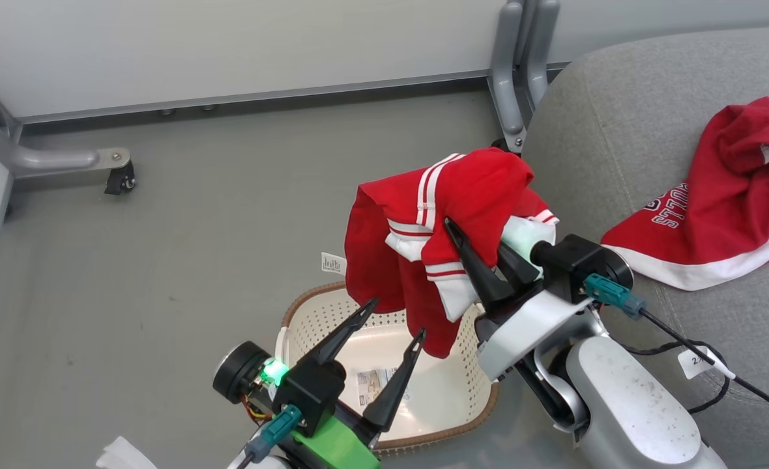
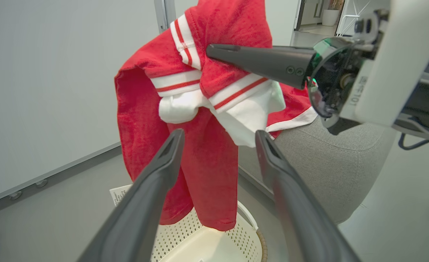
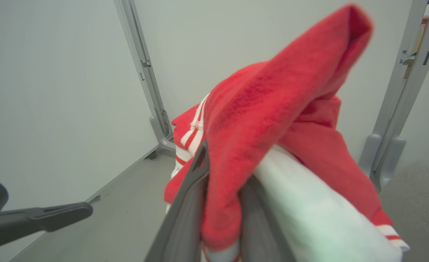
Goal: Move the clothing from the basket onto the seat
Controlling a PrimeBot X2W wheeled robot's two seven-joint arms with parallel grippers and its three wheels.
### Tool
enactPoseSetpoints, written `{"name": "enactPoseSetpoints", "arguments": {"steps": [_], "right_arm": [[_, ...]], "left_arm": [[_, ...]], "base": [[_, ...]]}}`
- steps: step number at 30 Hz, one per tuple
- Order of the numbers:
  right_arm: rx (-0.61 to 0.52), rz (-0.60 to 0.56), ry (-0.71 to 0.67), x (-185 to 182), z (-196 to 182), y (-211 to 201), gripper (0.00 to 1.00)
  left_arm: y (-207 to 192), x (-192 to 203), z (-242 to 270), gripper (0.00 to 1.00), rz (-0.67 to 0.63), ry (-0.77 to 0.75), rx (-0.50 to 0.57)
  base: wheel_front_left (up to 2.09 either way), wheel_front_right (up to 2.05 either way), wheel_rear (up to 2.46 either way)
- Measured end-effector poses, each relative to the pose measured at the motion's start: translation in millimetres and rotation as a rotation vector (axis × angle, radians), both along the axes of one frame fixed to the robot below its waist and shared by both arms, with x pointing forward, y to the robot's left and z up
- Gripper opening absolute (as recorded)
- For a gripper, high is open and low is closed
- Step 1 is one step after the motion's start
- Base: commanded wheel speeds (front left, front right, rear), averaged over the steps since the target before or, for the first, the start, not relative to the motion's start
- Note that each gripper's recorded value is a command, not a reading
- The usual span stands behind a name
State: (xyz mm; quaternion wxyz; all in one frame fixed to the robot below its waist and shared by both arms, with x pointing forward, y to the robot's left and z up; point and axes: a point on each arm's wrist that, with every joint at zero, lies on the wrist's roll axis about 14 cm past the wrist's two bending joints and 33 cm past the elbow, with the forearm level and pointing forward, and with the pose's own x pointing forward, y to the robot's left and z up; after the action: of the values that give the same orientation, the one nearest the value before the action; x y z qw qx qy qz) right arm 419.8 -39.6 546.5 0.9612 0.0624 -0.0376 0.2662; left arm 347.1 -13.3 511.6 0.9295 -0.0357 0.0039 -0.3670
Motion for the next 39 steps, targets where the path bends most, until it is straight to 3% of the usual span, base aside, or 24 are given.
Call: {"name": "enactPoseSetpoints", "arguments": {"steps": [13, 30, 39], "right_arm": [[0.01, -0.187, 0.014, -0.2, -8.7, -63.5, 0.0], [0.009, -0.6, 0.047, -28.9, -27.5, -198.1, 0.0], [-0.061, -0.78, -0.028, -3.2, -3.3, -277.3, 0.0]], "left_arm": [[-37.1, 2.4, -5.5, 1.0, -0.143, 0.006, 0.013], [-121.3, -12.8, -6.2, 1.0, -0.481, 0.003, -0.016], [-137.7, 6.8, -6.7, 1.0, -0.527, -0.007, -0.076]], "base": [[0.0, 0.0, 0.0], [0.0, 0.0, 0.0], [0.0, 0.0, 0.0]]}}
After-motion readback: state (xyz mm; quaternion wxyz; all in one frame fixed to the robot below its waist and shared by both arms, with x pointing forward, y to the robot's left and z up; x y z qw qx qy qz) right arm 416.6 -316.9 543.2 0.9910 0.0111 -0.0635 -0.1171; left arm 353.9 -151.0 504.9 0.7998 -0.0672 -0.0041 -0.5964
